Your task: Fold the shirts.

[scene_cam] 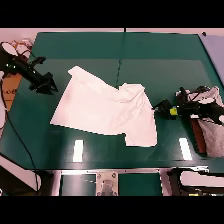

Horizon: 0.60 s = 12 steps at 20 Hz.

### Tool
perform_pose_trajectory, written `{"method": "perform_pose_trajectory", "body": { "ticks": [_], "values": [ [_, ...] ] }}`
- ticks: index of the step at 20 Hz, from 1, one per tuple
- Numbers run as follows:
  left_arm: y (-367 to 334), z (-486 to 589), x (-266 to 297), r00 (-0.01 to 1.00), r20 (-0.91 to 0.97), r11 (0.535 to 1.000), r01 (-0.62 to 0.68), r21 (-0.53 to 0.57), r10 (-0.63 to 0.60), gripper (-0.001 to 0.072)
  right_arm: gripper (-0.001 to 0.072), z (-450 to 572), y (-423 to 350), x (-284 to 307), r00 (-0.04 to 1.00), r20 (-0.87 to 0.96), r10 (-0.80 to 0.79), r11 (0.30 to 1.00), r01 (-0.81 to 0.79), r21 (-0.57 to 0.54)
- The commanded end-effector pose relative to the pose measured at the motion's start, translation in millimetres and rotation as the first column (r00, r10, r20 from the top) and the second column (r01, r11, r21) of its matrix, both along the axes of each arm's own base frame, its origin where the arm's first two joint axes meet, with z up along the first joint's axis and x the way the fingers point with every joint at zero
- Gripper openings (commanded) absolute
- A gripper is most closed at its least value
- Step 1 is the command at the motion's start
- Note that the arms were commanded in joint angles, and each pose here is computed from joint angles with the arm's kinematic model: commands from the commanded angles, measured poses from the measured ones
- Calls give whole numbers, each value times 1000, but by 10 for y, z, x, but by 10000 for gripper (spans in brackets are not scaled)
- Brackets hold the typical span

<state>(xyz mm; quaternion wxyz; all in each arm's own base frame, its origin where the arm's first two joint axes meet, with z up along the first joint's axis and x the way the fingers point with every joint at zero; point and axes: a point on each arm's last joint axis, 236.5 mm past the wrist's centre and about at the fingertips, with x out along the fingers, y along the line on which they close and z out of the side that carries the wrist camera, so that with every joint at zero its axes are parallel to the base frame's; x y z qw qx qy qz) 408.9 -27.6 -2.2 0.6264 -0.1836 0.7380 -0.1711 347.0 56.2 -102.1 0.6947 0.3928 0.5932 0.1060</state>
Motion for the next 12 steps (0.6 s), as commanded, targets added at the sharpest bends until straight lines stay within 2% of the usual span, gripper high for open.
{"method": "perform_pose_trajectory", "body": {
  "ticks": [1, 2, 3, 7, 8, 9, 12],
  "values": [
    [169, -3, -384, 998, -54, 998, -13, 66, 16, 385, 252, -152, 281, 165, 998, 24, 60, 998, -61, 20],
    [208, 41, -470, 999, -40, 997, -34, 67, 37, 385, 52, -144, 278, 218, 997, 38, 71, 997, -71, 15],
    [271, 82, -569, 998, -15, 995, -63, 73, 64, 385, 18, -120, 257, 263, 996, 49, 68, 998, -69, 11],
    [636, 19, -833, 959, 125, 957, -267, 110, 253, 392, 18, -41, 127, 332, 997, 69, 41, 999, -42, 11],
    [665, -69, -882, 952, 145, 951, -287, 114, 270, 583, 18, -35, 139, 310, 997, 64, 49, 999, -50, 17],
    [671, -190, -901, 945, 155, 943, -308, 122, 289, 719, 18, -34, 153, 288, 997, 59, 58, 998, -59, 21],
    [477, -603, -962, 920, 122, 922, -382, 65, 373, 714, 18, -27, 188, 269, 996, 56, 69, 997, -71, 27]
  ]
}}
